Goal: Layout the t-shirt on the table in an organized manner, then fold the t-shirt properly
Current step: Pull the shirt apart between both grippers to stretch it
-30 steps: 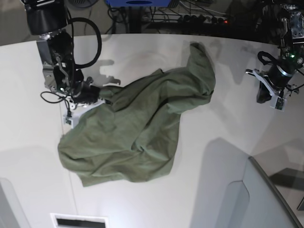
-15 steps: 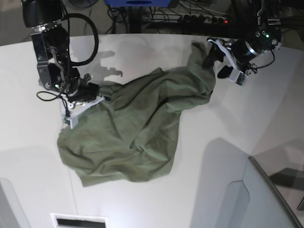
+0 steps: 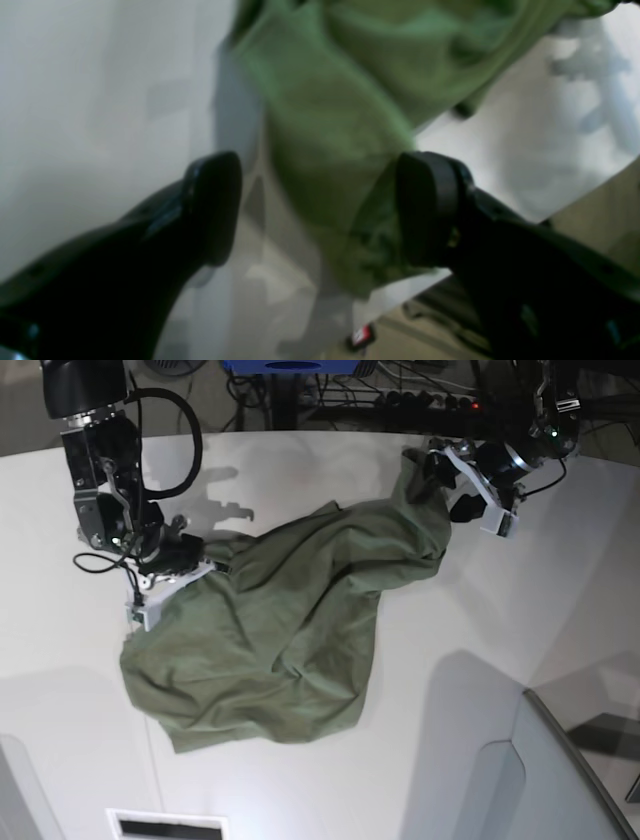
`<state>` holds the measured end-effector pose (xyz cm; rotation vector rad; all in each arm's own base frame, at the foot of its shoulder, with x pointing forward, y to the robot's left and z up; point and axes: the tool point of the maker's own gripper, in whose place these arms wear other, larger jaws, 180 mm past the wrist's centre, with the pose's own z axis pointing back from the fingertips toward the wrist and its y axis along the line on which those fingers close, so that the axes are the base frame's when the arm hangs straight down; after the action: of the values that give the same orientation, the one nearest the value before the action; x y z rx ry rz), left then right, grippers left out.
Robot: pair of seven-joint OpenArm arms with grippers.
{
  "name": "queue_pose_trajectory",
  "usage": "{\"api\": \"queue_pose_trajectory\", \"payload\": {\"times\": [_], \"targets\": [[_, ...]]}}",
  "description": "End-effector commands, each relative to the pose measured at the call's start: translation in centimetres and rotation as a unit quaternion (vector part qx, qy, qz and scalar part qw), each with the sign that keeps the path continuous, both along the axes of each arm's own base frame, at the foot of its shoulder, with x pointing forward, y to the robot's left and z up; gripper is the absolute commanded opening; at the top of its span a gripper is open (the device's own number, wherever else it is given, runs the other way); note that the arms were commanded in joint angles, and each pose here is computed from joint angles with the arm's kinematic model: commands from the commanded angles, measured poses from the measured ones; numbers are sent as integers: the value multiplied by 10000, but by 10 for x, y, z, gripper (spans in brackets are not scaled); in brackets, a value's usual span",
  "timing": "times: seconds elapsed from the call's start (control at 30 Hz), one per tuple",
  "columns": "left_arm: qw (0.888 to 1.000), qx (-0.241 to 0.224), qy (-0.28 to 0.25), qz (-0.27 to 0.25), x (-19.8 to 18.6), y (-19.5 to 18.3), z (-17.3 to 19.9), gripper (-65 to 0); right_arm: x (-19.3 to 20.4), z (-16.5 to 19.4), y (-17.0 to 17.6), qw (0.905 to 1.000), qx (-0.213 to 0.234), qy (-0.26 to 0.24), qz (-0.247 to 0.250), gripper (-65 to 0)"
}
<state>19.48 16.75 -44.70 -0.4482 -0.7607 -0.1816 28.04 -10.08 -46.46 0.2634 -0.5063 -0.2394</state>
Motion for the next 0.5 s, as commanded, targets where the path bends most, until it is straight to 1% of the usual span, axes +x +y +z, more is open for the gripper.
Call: {"api": "queue_pose_trajectory", "payload": {"times": [0.0,0.1,0.13,0.17,0.2,0.23,0.27,0.3,0.37,0.47], "targets": [[9998,-79,-200,12,9,-1,9,-184,11,10,0,9998,18,-213,17,-650],[9995,-185,-236,74,15,-7,8,-188,11,10,0,9998,19,-212,24,-650],[9995,-225,-219,102,17,-9,6,-199,11,11,0,9998,19,-219,24,-650],[9994,-242,-200,123,19,-9,4,-242,11,11,0,9998,19,-219,24,-650],[9994,-251,-188,139,20,-9,3,-306,12,11,0,9998,18,-221,17,-650],[9994,-256,-189,148,22,-8,3,-406,12,11,0,9998,18,-221,17,-650],[9993,-251,-209,161,23,-7,3,-540,11,11,-1,9998,12,-220,18,-650],[9993,-234,-252,177,25,-5,6,-650,11,11,-1,9998,12,-220,18,-650],[9990,-179,-385,136,30,-4,14,-650,12,13,-3,9997,-6,-251,18,-650],[9968,105,-790,6,45,9,42,-650,13,29,-9,9987,-76,-488,99,-650]]}}
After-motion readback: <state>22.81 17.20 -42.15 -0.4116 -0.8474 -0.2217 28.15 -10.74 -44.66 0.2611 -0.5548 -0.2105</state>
